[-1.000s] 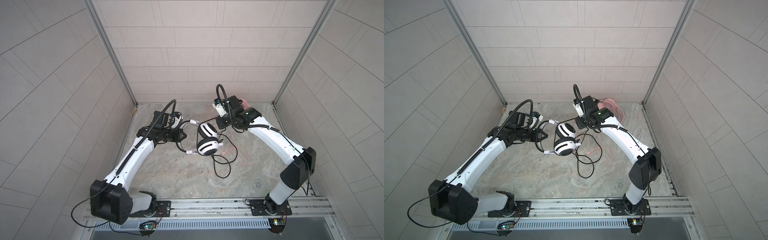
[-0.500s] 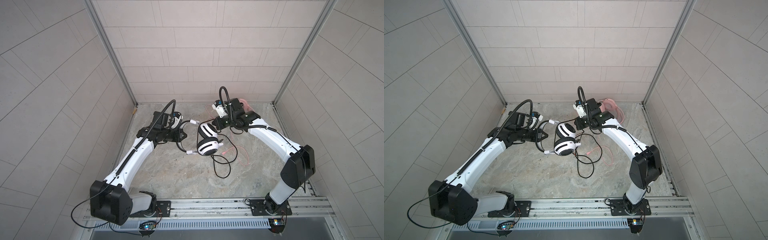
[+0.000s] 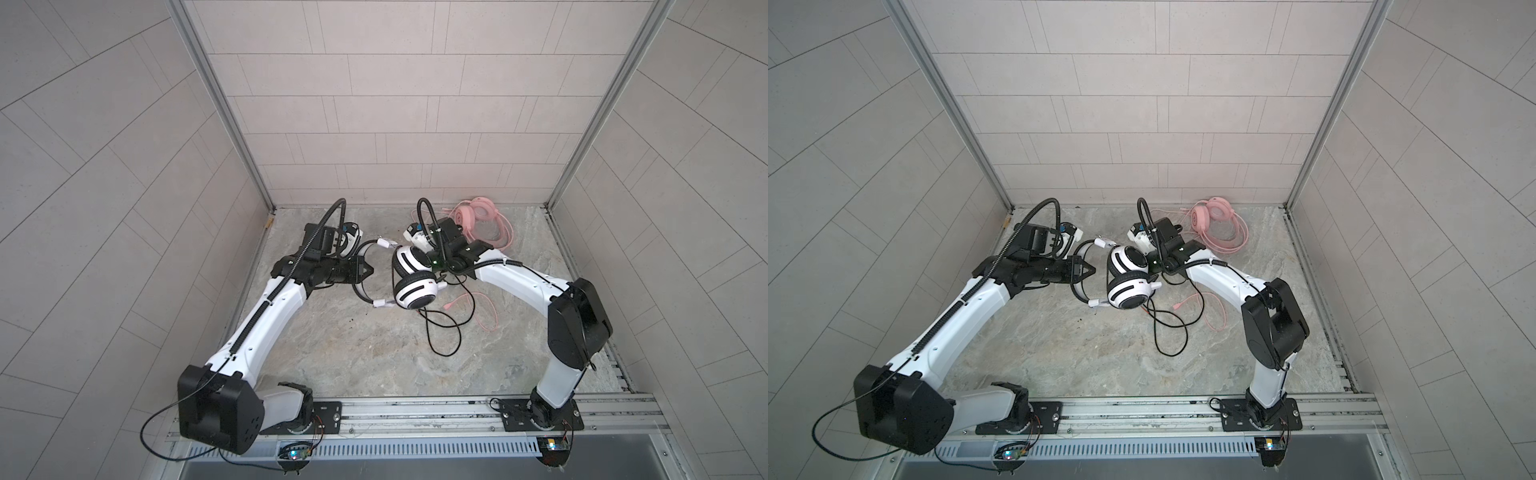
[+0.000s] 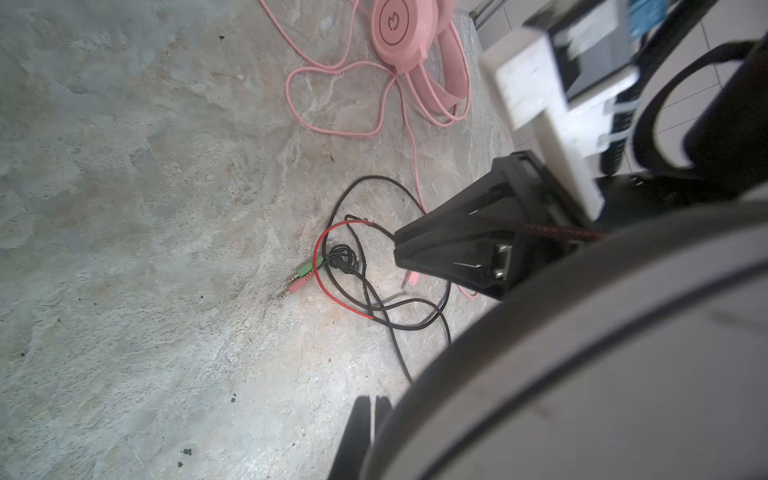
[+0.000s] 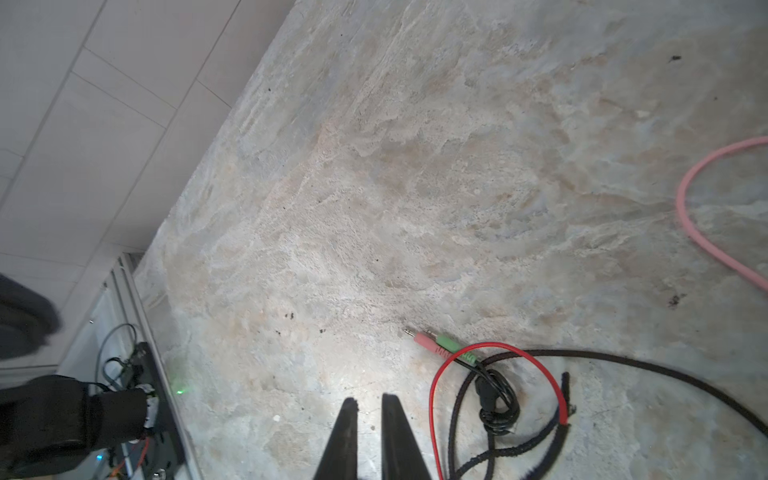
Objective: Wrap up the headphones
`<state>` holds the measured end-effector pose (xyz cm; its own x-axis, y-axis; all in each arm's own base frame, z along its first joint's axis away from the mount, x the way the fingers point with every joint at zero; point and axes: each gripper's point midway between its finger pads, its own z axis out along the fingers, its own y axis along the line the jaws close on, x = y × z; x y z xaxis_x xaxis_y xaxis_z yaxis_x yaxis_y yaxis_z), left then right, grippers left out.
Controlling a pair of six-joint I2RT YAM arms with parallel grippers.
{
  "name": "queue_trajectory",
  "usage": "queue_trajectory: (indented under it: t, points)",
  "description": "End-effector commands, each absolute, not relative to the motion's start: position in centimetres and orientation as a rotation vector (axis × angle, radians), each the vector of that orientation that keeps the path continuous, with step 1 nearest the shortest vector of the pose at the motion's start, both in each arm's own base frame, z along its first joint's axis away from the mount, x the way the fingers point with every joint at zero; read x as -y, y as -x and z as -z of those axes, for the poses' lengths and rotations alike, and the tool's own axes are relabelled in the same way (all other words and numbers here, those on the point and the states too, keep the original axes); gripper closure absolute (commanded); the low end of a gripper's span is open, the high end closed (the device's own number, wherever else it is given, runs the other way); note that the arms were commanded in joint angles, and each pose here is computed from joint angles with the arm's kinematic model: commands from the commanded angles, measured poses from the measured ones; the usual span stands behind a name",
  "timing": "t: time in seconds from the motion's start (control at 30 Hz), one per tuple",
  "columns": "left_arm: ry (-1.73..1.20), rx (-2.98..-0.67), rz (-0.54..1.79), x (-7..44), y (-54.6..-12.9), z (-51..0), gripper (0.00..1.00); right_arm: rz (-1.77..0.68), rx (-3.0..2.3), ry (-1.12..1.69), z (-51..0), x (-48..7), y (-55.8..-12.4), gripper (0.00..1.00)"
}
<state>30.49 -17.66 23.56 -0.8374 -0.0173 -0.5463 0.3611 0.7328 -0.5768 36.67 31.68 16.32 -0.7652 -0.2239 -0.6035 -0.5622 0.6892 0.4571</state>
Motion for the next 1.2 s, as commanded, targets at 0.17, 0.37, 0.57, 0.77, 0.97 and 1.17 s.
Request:
queue_trajectory:
  t: [0.17,0.37,0.57,0.77,0.97,1.17]
  points:
    - [-0.227,-2.263,1.122,19.0,-30.2,-31.9,1.0,-0.952,-2.304,0.577,-15.4,-33.2,-36.1,0.73]
    - [-0.211,-2.219,1.181,19.3,-29.5,-35.0,1.0,-1.069,-2.17,0.544,-17.2,-34.5,-36.8,0.7]
    - [-0.218,-2.162,1.22,19.3,-28.6,-38.7,1.0,-1.17,-2.111,0.512,-17.8,-35.8,-37.3,0.66]
    - [-0.218,-2.152,1.243,19.4,-28.1,-40.5,1.0,-1.227,-2.068,0.507,-18.7,-37.5,-37.7,0.63]
    - [-0.212,-2.135,1.229,19.2,-27.9,-41.6,1.0,-1.216,-2.113,0.519,-16.4,-37.2,-36.9,0.63]
    - [-0.169,-2.138,1.206,19.0,-29.3,-42.4,1.0,-1.192,-2.171,0.543,-13.3,-36.5,-34.2,0.63]
